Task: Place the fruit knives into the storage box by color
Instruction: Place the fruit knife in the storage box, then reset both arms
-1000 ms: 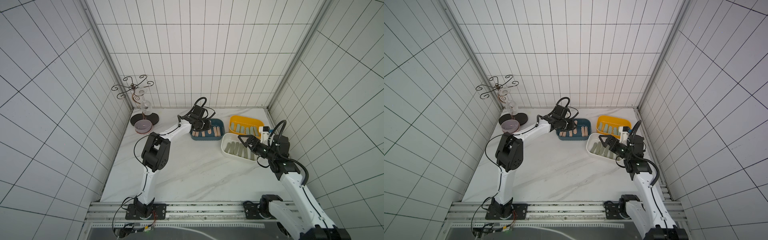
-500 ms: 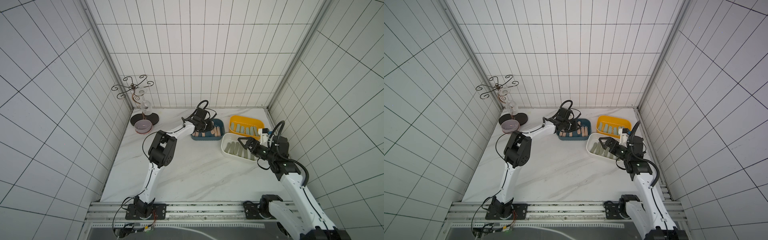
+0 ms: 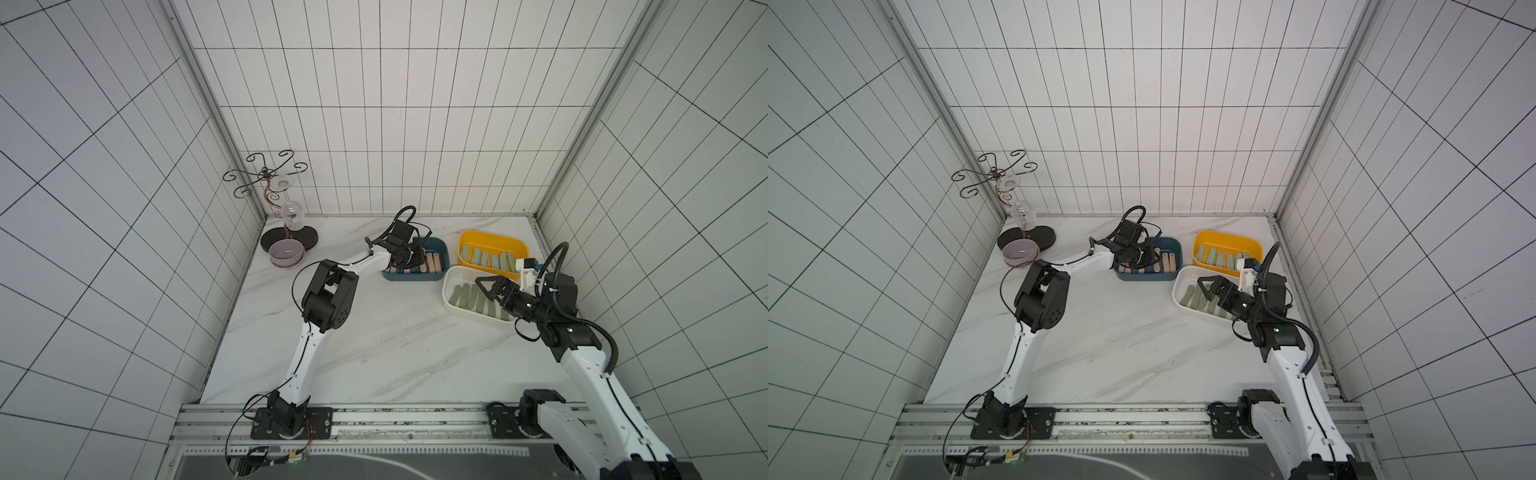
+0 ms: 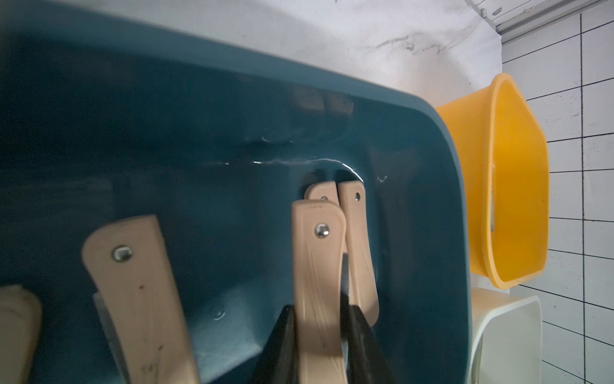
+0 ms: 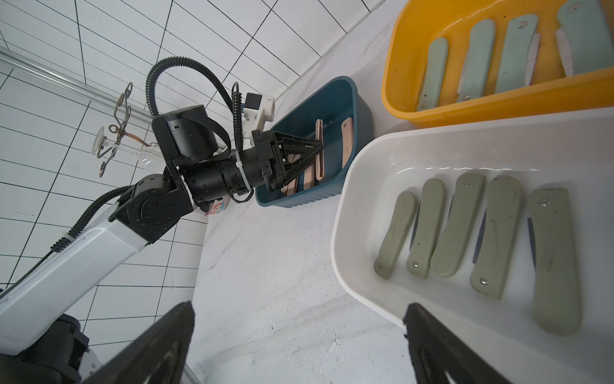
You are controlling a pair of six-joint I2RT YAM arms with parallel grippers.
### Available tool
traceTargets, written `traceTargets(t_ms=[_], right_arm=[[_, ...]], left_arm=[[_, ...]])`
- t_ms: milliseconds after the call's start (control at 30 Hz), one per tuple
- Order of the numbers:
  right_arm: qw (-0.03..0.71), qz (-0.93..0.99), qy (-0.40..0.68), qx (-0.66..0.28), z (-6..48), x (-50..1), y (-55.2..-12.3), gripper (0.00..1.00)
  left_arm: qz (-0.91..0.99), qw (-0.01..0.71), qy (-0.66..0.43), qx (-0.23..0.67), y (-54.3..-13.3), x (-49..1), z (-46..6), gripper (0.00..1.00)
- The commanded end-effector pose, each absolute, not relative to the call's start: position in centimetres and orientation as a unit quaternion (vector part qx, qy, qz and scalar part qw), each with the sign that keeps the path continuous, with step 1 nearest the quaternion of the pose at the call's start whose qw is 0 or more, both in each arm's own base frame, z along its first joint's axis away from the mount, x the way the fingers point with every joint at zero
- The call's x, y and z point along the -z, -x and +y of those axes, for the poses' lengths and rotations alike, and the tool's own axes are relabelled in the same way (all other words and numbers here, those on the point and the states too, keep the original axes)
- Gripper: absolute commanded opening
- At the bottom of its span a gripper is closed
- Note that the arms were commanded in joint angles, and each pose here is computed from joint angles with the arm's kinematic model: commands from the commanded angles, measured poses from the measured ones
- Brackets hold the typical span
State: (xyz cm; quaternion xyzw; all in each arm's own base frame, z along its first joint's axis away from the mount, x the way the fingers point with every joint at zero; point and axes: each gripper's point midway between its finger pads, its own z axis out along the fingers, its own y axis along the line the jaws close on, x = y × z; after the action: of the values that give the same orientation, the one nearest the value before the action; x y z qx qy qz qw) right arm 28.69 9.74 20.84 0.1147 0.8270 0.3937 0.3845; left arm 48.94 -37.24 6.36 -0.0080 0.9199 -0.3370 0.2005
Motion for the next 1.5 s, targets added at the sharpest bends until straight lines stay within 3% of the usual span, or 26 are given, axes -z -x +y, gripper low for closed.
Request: traceTargets(t_ms=[0, 167, 400, 533, 733, 933, 1167, 1200, 1267, 1467], right_arm=[[0.389, 0.829, -0.116, -0.385, 9.3, -20.5, -28.5, 1.0], [0.395, 0.826, -0.115, -0.386, 9.3, -21.1, -28.4, 1.0], [0.407, 0.82, -0.112, -0.386, 9.2, -22.4, -28.3, 1.0], [0.416, 0.816, -0.11, -0.386, 9.2, -23.2, -28.4, 1.0], [0.432, 0.809, -0.11, -0.383, 8.9, -24.7, -28.6, 1.0], [0.493, 0.795, -0.115, -0.333, 7.1, -27.5, -30.2, 1.0], [0.613, 0.748, -0.183, -0.179, 0.6, -30.4, -32.8, 1.0], [0.631, 0.736, -0.188, -0.156, -0.3, -30.8, -32.9, 1.0], [0.658, 0.72, -0.193, -0.105, -1.9, -31.2, -33.1, 1.0], [0.671, 0.72, -0.17, 0.056, -5.5, -29.2, -33.9, 1.0]], left_arm=[[0.918, 0.217, 0.017, 0.332, -50.5, -6.6, -36.9, 0.26], [0.922, 0.213, 0.018, 0.324, -50.8, -6.1, -36.8, 0.28], [0.926, 0.204, 0.016, 0.316, -50.9, -5.6, -36.8, 0.47], [0.923, 0.209, 0.009, 0.323, -50.8, -7.0, -37.1, 0.53], [0.903, 0.248, -0.033, 0.35, -49.7, -14.4, -37.5, 0.61], [0.876, 0.318, -0.074, 0.356, -46.8, -24.7, -35.5, 0.78], [0.842, 0.47, -0.023, 0.265, -43.4, -33.7, -24.3, 0.87], [0.829, 0.496, 0.001, 0.258, -43.0, -34.4, -21.9, 0.95], [0.798, 0.547, 0.055, 0.246, -42.0, -35.5, -16.9, 0.97], [0.765, 0.617, 0.144, 0.112, -39.0, -31.8, -4.8, 0.97]])
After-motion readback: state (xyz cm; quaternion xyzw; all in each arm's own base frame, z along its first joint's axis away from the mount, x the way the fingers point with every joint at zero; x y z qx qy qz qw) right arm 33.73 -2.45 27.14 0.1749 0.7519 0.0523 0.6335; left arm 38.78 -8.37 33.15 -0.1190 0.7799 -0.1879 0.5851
